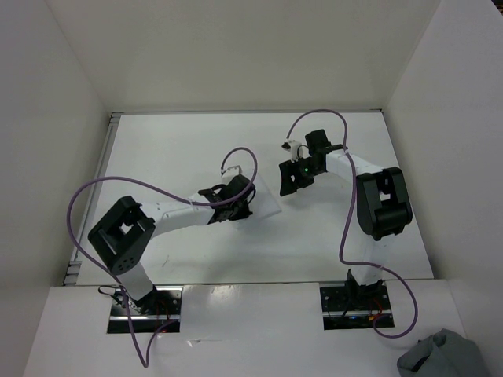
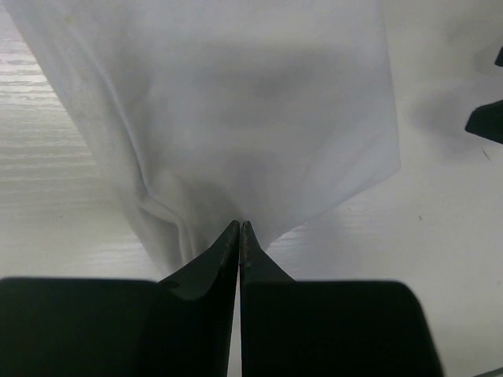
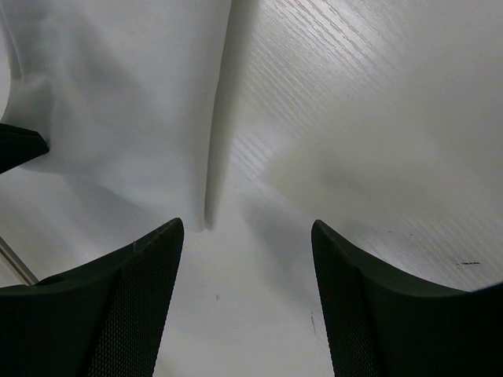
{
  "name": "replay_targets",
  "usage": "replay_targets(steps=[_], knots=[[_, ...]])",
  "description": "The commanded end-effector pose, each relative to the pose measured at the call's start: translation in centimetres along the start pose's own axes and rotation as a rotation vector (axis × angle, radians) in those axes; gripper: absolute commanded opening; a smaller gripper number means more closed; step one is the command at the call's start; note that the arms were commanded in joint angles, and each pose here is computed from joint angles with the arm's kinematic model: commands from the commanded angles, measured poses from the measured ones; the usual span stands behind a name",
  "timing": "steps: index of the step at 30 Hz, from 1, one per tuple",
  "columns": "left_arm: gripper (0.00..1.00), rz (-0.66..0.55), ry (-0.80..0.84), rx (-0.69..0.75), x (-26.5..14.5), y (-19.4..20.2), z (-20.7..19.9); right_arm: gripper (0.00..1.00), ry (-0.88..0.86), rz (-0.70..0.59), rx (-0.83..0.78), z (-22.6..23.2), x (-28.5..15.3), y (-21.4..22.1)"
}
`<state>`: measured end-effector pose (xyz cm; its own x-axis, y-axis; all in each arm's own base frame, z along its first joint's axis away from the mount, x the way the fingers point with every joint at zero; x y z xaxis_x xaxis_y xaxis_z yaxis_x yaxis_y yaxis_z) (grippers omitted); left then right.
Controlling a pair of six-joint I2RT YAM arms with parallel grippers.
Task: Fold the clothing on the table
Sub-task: Fold the skirt
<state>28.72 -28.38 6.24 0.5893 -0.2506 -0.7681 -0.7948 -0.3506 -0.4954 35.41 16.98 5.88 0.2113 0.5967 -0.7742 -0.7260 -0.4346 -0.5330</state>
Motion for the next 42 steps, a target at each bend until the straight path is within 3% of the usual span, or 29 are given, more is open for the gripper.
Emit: replay_targets(steps=[1, 12, 23, 31, 34, 37, 38, 41, 42], knots=[[0.06, -0.027, -0.069, -0.049, 0.4, -0.3, 1.0, 0.71, 0.004, -0.045, -0.042, 0.4, -1.3, -1.4], [0.1, -0.018, -0.247, -0.164, 0.5, 0.9, 5.9, 0.71, -0.001, -0.03, -0.042, 0.1, -0.8, -1.0], [0.11, -0.004, -0.288, -0.273, 0.7, 2.3, 7.3, 0.71, -0.006, -0.016, -0.041, 0.2, -0.9, -0.6], [0.12, 0.01, -0.356, -0.276, 1.2, 3.5, 9.1, 0.71, -0.006, -0.016, -0.041, 0.2, -0.9, -0.6], [0.12, -0.048, -0.367, -0.27, 0.1, 1.7, 8.8, 0.74, 0.002, -0.027, -0.04, 0.0, -1.3, -0.8], [0.24, -0.137, -0.349, -0.234, -2.3, -0.7, 7.1, 0.78, 0.02, -0.055, -0.038, -0.4, -2.4, -1.3], [0.37, -0.145, -0.357, -0.23, -3.1, -1.1, 7.2, 0.82, 0.02, -0.055, -0.038, -0.4, -2.4, -1.3], [0.6, -0.197, -0.274, -0.23, -5.8, -3.6, 5.2, 0.9, 0.069, -0.072, -0.006, -1.3, -3.3, -1.4], [0.78, -0.204, -0.257, -0.23, -6.6, -4.1, 4.8, 0.91, 0.086, -0.078, -0.003, -1.3, -3.7, -1.6]])
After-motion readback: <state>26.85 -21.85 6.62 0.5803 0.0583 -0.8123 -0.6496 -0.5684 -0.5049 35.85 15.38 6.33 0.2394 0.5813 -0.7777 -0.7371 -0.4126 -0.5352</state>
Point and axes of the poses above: each gripper's point midway between its finger pads, its own x axis out along the fingers, its own z axis along the line the jaws close on, y = z × x, the point moved 1 cm from there along -x, back along the fingers, and after that the axes turned 5 degrees about -x, right-handed, at the moved point
